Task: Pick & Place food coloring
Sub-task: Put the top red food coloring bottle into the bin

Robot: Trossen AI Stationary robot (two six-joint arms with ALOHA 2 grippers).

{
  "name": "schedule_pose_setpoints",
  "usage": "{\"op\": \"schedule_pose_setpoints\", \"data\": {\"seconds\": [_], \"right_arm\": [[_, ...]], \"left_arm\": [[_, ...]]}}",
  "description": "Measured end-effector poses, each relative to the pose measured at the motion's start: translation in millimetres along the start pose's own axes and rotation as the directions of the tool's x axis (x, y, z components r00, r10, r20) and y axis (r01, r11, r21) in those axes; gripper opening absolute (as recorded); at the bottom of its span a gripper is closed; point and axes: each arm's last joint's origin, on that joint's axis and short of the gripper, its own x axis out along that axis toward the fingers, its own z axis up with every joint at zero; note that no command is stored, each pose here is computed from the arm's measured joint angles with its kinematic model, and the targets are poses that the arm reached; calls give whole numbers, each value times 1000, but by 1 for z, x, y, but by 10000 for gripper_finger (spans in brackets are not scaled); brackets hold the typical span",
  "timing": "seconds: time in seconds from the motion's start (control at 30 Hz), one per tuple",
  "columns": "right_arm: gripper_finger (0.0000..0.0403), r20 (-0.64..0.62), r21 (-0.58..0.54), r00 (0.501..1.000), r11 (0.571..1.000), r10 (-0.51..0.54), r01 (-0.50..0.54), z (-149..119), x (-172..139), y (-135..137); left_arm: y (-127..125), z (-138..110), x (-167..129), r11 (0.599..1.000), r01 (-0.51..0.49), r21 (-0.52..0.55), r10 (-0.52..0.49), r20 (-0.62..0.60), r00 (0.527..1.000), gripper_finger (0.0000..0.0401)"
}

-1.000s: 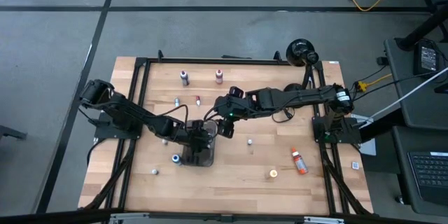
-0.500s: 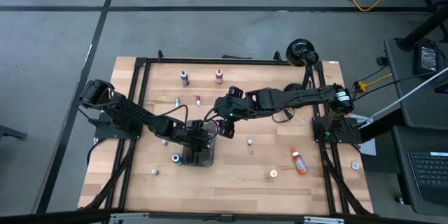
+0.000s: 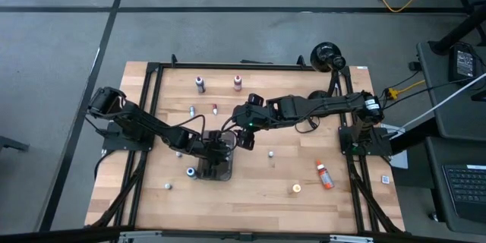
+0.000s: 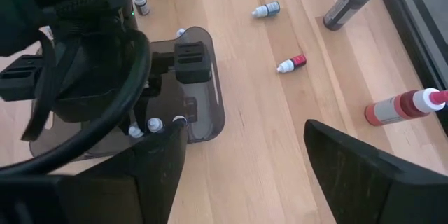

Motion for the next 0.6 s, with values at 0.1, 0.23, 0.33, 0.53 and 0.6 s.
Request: {"op": "schedule_pose_setpoints", "data": {"seconds": [0.1, 0.23, 0.33, 0.53, 0.6], "right_arm": [[289, -6, -2, 1000, 1000, -1, 1, -1, 0, 0], [289, -12, -4, 1000, 1000, -4, 4, -1, 0, 0], [289, -13, -5, 1000, 1000, -4, 4, -1, 0, 0], [289, -18, -6, 1000, 1000, -5, 5, -2, 0, 0], [289, -20, -7, 1000, 1000, -5, 5, -2, 0, 0]], "left_arm": [[0, -1, 3, 1000, 1, 0, -1, -1, 1000, 41], [-3, -4, 8, 1000, 8, 1, -8, -18, 1000, 41], [-5, -4, 10, 1000, 5, 1, -5, -16, 1000, 41], [-4, -4, 10, 1000, 6, -7, -6, -16, 1000, 58], [-5, -4, 10, 1000, 22, -7, -22, -21, 1000, 80]]}}
